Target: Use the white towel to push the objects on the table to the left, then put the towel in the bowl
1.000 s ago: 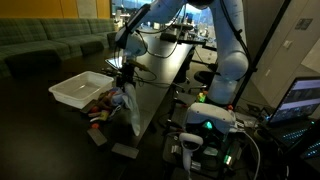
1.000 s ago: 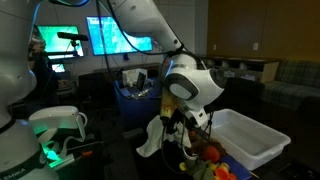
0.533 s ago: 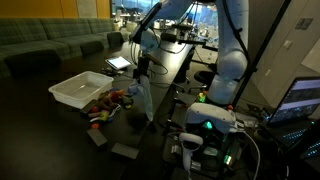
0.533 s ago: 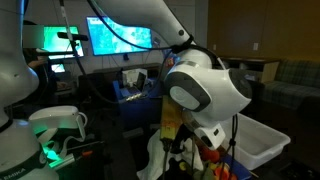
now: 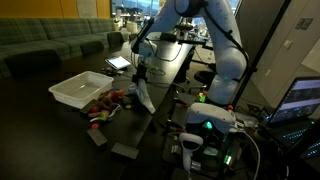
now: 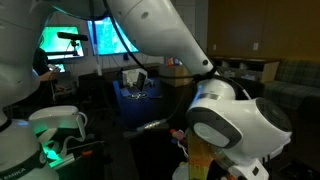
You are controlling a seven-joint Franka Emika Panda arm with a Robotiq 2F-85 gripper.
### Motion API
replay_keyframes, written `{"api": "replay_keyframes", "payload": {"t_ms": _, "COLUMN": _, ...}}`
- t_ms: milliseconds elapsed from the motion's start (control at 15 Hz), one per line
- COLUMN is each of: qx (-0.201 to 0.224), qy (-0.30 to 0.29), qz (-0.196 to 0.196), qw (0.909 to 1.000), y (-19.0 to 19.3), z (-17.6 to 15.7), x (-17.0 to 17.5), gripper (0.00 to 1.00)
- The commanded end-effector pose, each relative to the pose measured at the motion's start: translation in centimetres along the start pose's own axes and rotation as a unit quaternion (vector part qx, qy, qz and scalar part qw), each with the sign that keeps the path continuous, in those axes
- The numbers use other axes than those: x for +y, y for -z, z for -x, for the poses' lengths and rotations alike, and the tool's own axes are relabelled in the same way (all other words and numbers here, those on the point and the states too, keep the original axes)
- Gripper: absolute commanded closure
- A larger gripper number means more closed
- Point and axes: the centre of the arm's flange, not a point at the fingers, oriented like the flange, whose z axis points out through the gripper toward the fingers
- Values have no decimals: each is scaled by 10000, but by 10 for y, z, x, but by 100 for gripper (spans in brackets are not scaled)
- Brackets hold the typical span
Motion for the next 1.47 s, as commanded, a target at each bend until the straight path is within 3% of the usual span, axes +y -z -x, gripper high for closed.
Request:
{"api": "replay_keyframes", "payload": {"t_ms": 0, "qx": 78, "qy": -65, "qz": 467, "qw": 9989, "y": -23, "z": -81, "x": 19, "gripper": 96}}
{"api": "replay_keyframes", "payload": {"t_ms": 333, "qx": -45, "qy": 101, "qz": 1007, "qw": 9949, "y": -54, "z": -118, "x": 34, "gripper": 96}}
{"api": "replay_keyframes", "payload": {"t_ms": 800, "qx": -429, "qy": 334, "qz": 1323, "qw": 9897, "y": -68, "z": -98, "x": 45, "gripper": 96}}
{"api": "replay_keyframes", "payload": {"t_ms": 1400, "qx": -699, "qy": 554, "qz": 1014, "qw": 9908, "y": -129, "z": -65, "x": -30, "gripper": 96}}
